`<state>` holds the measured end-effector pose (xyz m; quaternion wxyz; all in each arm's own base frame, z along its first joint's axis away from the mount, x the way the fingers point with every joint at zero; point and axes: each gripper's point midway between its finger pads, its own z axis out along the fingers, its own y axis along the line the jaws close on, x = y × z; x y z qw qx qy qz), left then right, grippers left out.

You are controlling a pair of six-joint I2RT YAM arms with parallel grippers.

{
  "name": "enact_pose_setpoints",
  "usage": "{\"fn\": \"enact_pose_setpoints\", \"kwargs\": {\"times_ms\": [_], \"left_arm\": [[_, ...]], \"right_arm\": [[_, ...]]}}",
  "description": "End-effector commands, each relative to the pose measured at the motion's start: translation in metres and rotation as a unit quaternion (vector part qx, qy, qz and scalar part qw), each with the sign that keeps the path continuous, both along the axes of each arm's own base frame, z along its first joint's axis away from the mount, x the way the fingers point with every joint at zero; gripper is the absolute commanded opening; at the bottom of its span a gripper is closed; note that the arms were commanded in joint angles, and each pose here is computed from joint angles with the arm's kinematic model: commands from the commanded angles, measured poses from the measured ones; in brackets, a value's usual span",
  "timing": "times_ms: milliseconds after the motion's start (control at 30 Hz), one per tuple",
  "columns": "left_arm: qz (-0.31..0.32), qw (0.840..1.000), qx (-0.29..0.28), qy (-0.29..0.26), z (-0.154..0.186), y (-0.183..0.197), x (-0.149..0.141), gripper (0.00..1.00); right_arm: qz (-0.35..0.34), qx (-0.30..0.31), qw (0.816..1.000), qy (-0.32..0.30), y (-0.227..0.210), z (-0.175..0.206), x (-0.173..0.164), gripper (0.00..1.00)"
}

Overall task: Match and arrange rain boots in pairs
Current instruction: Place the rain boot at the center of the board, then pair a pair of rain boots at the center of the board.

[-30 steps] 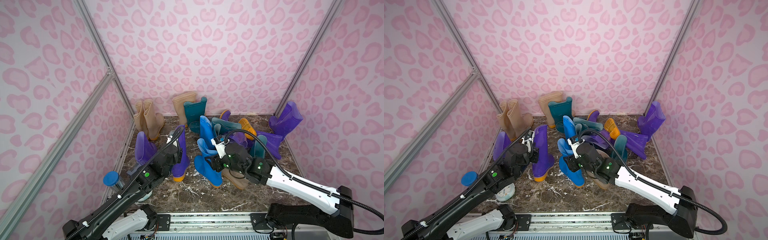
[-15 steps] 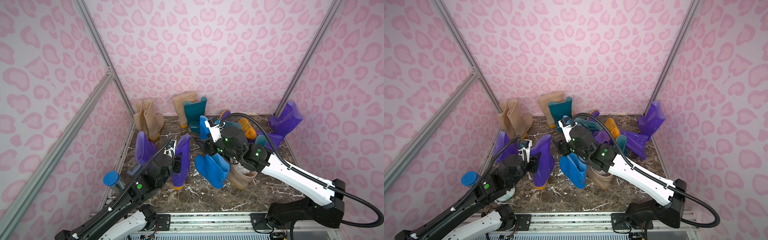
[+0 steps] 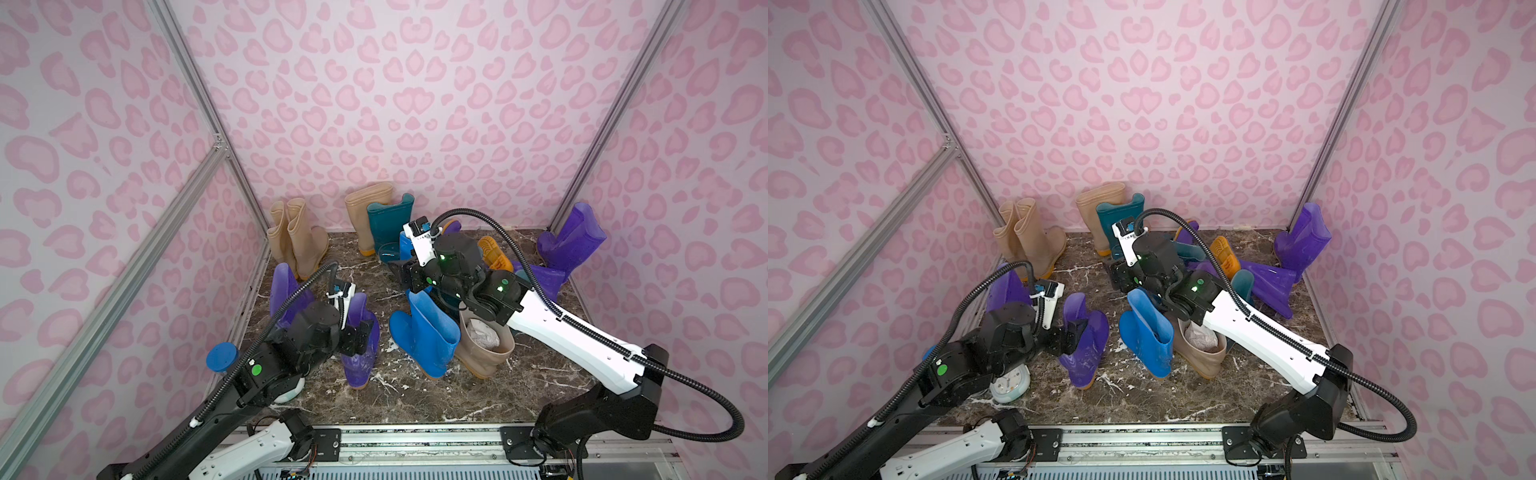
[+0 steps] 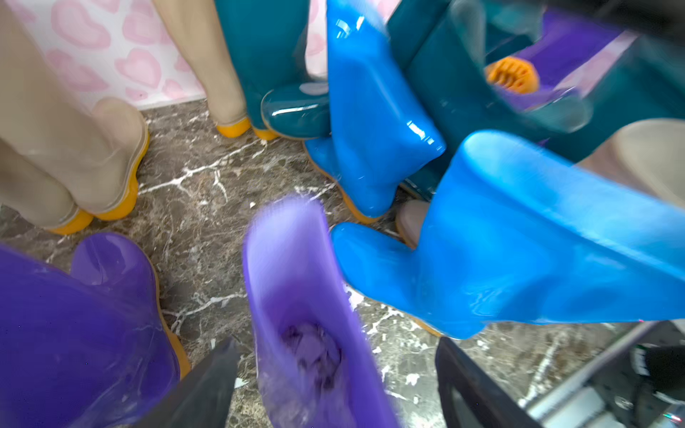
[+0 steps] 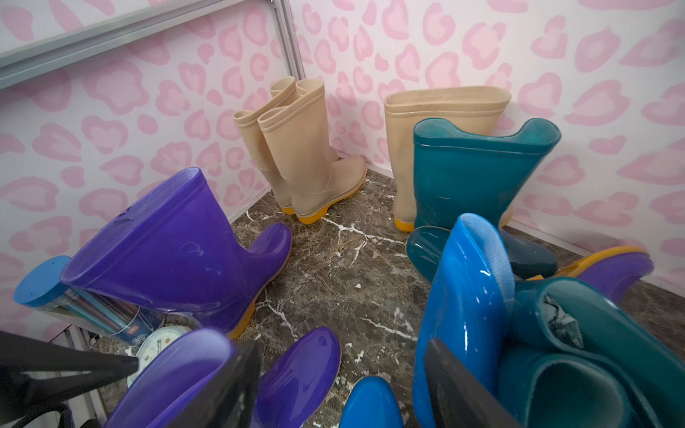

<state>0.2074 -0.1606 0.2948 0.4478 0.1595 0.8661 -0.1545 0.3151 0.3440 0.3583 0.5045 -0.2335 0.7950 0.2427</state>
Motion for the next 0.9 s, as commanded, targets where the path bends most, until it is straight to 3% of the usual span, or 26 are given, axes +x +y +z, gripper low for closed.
{"fn": "enact_pose_setpoints", "kwargs": {"times_ms": [0, 333, 500, 600, 667, 800, 867], "left_arm": [[-0.032, 0.998, 0.029, 0.045, -0.003, -0.007, -0.009, 0.87], [0.030, 0.989, 0.102, 0.106, 0.004, 0.016, -0.008, 0.84], [0.022, 0.977, 0.140, 0.162, -0.025, 0.009, -0.010, 0.79], [0.057, 0.974, 0.155, 0.155, -0.041, 0.019, 0.000, 0.69], [0.075, 0.974, 0.148, 0.152, -0.048, 0.021, 0.009, 0.57], [0.114, 0.977, 0.139, 0.115, -0.039, 0.029, 0.033, 0.08], [0.122, 0.981, 0.123, 0.089, -0.024, 0.028, 0.045, 0.02]], "right_arm": [[-0.006, 0.010, 1.000, -0.004, -0.013, 0.005, 0.003, 0.72], [-0.040, 0.035, 0.999, -0.008, -0.057, 0.008, 0.010, 0.76], [-0.046, 0.051, 0.998, -0.003, -0.068, 0.003, 0.015, 0.76], [-0.045, 0.058, 0.997, 0.002, -0.072, -0.001, 0.015, 0.76], [-0.044, 0.062, 0.997, 0.001, -0.072, -0.001, 0.014, 0.76], [-0.040, 0.065, 0.997, 0.003, -0.072, -0.003, 0.013, 0.73], [-0.040, 0.067, 0.997, 0.002, -0.073, -0.003, 0.013, 0.73]]}}
